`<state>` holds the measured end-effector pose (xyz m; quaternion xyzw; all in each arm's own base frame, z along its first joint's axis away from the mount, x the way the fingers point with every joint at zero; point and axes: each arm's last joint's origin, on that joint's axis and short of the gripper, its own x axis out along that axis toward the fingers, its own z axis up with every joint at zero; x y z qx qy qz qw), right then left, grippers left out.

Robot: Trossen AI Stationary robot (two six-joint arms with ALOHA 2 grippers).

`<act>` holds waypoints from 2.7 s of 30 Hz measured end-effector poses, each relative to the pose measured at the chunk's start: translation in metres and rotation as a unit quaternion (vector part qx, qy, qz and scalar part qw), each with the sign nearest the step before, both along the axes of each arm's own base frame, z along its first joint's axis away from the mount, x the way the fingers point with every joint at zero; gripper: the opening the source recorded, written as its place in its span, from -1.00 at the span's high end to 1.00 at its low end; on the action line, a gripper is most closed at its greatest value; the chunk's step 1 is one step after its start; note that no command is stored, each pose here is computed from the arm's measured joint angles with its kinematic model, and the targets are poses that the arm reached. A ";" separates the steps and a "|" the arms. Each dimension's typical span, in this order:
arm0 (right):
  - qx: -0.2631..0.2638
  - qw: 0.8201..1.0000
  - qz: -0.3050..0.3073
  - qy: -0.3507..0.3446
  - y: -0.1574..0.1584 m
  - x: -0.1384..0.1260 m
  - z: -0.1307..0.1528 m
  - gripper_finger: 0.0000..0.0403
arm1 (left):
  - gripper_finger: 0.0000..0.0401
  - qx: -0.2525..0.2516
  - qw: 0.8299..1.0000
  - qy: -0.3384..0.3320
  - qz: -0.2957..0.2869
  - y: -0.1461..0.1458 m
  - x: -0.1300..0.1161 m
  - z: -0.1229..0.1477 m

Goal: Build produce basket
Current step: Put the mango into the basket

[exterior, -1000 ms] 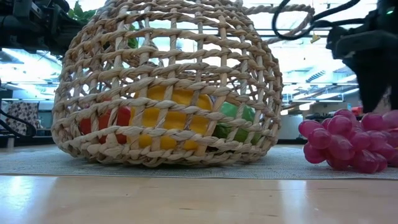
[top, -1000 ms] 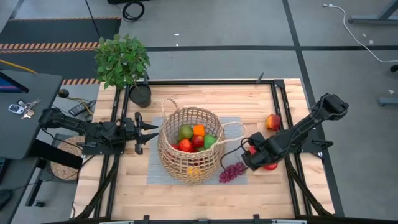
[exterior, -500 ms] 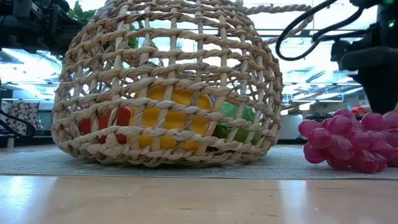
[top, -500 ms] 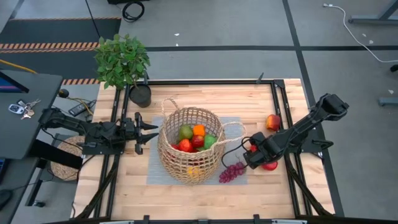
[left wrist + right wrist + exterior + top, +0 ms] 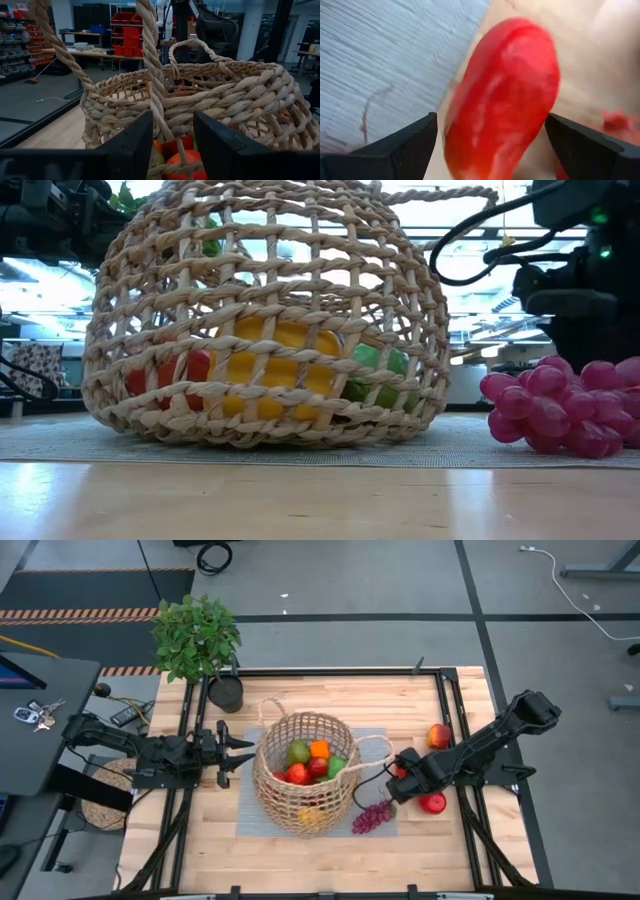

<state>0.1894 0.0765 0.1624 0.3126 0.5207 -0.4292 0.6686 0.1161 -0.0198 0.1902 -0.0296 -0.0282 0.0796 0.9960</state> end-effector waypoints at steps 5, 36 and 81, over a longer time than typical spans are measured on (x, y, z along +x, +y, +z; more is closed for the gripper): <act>-0.046 0.999 0.027 -0.009 -0.004 0.000 -0.003 -0.85 | 0.24 0.000 1.000 0.000 0.000 0.000 0.000 0.000; -0.051 0.995 0.077 -0.041 -0.009 -0.010 -0.035 -0.57 | 0.24 0.000 1.000 0.000 0.000 0.000 0.000 0.000; -0.177 0.775 0.386 -0.469 0.080 0.086 0.180 -0.33 | 0.25 0.000 1.000 0.000 0.000 0.000 0.000 0.000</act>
